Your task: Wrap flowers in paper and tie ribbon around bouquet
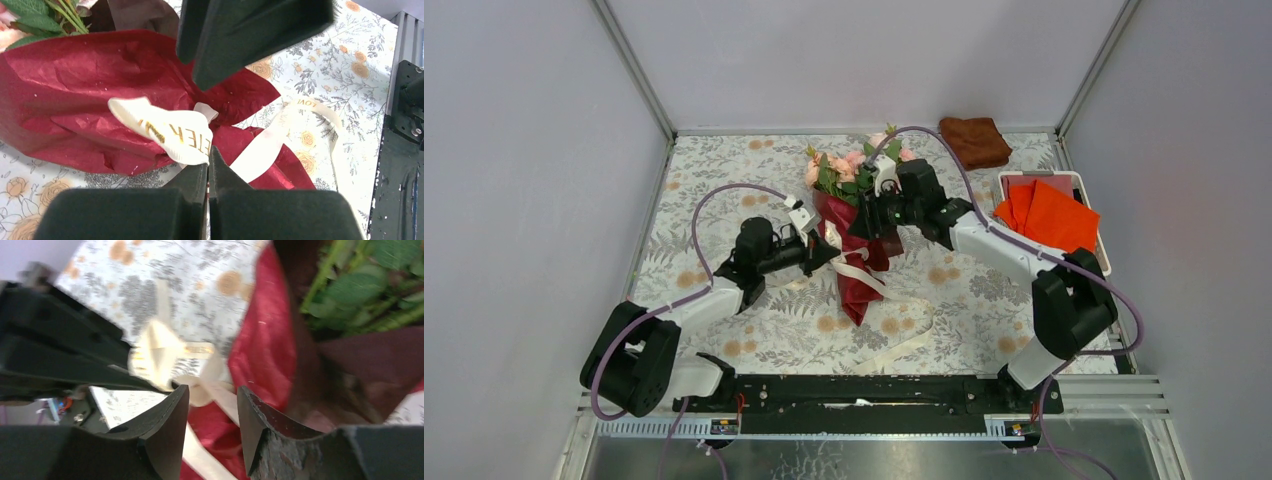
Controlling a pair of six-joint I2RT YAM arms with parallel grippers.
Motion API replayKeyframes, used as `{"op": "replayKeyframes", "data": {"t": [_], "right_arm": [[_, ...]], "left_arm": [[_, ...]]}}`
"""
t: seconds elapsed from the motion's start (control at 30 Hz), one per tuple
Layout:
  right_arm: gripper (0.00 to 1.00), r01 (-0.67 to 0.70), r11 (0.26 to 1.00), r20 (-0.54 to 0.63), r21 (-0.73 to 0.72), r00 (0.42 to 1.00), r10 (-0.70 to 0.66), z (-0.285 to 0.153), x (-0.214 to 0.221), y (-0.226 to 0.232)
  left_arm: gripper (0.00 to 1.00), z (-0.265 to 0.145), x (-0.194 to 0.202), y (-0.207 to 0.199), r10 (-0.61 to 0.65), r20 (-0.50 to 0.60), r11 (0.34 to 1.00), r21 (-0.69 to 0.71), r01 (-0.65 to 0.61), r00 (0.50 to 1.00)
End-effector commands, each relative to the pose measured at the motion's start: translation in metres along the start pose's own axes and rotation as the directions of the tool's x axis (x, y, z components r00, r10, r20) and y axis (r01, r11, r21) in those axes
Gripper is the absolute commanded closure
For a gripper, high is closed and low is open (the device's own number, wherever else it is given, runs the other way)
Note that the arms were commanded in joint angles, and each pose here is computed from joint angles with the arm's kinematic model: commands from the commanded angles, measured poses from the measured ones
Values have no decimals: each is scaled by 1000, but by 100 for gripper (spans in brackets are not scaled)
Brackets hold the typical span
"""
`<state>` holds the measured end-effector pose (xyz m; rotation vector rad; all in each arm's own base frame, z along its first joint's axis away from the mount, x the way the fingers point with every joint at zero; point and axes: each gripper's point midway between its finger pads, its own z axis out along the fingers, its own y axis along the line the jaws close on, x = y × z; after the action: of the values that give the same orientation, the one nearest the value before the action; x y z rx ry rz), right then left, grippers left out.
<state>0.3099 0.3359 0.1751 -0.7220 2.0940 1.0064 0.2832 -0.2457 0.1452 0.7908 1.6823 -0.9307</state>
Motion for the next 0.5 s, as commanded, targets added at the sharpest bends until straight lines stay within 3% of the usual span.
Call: {"op": "replayKeyframes", "data": {"t": [0.0, 0.23, 0.47], "right_arm": [[52, 61, 996, -139, 60, 989, -52, 8, 26, -34], [55, 180, 981, -163, -67, 969, -188, 26, 28, -29], [57, 189, 975, -262, -118, 941, -214, 33, 48, -35]], "left_arm": [[100, -2, -14, 6, 43, 69, 999, -31, -41, 997], [100, -1, -17, 8, 45, 76, 998, -39, -42, 996], [100, -2, -15, 11, 50, 65, 998, -44, -48, 997]]}}
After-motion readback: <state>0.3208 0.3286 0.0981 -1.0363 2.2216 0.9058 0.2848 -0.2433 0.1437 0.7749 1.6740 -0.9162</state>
